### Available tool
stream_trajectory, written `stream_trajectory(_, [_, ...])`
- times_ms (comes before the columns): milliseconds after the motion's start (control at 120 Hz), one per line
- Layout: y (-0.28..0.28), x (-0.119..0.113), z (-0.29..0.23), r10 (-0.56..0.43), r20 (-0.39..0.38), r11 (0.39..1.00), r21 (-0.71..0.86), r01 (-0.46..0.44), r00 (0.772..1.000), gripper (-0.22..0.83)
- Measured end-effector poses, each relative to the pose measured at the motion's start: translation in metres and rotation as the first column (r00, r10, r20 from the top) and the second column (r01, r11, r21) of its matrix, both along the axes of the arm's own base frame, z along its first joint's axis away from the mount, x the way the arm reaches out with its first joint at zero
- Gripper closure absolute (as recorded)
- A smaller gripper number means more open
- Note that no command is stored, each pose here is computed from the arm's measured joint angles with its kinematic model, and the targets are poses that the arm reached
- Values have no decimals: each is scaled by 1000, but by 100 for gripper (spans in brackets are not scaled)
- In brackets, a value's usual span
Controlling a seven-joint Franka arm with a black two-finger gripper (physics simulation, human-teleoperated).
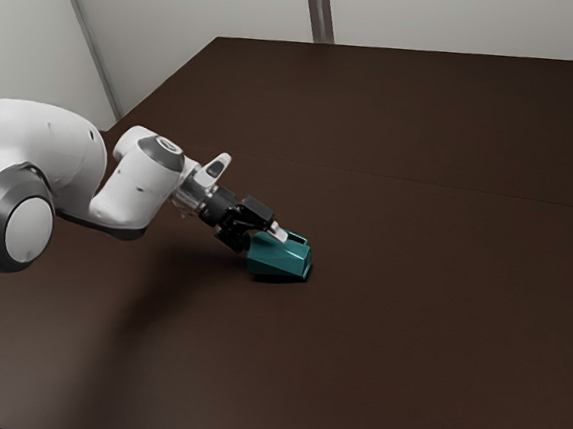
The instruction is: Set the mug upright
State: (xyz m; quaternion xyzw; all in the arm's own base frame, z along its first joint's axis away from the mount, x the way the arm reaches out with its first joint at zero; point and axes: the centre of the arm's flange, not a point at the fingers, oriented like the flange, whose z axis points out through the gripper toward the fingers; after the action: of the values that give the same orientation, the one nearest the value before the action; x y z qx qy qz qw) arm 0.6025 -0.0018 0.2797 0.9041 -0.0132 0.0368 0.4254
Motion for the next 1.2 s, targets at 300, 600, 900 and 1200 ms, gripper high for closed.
stream_trajectory(300, [0, -7, -11, 15, -14, 1000, -5, -15, 1000, 36])
stream_trajectory(600, [-3, -6, -8, 18, -6, 1000, -6, -18, 1000, 61])
stream_trajectory(900, [-18, -2, 28, -13, 53, 1000, -19, 14, 999, 74])
stream_trajectory(1200, [-22, -14, 128, -130, 173, 988, 105, 113, 976, 78])
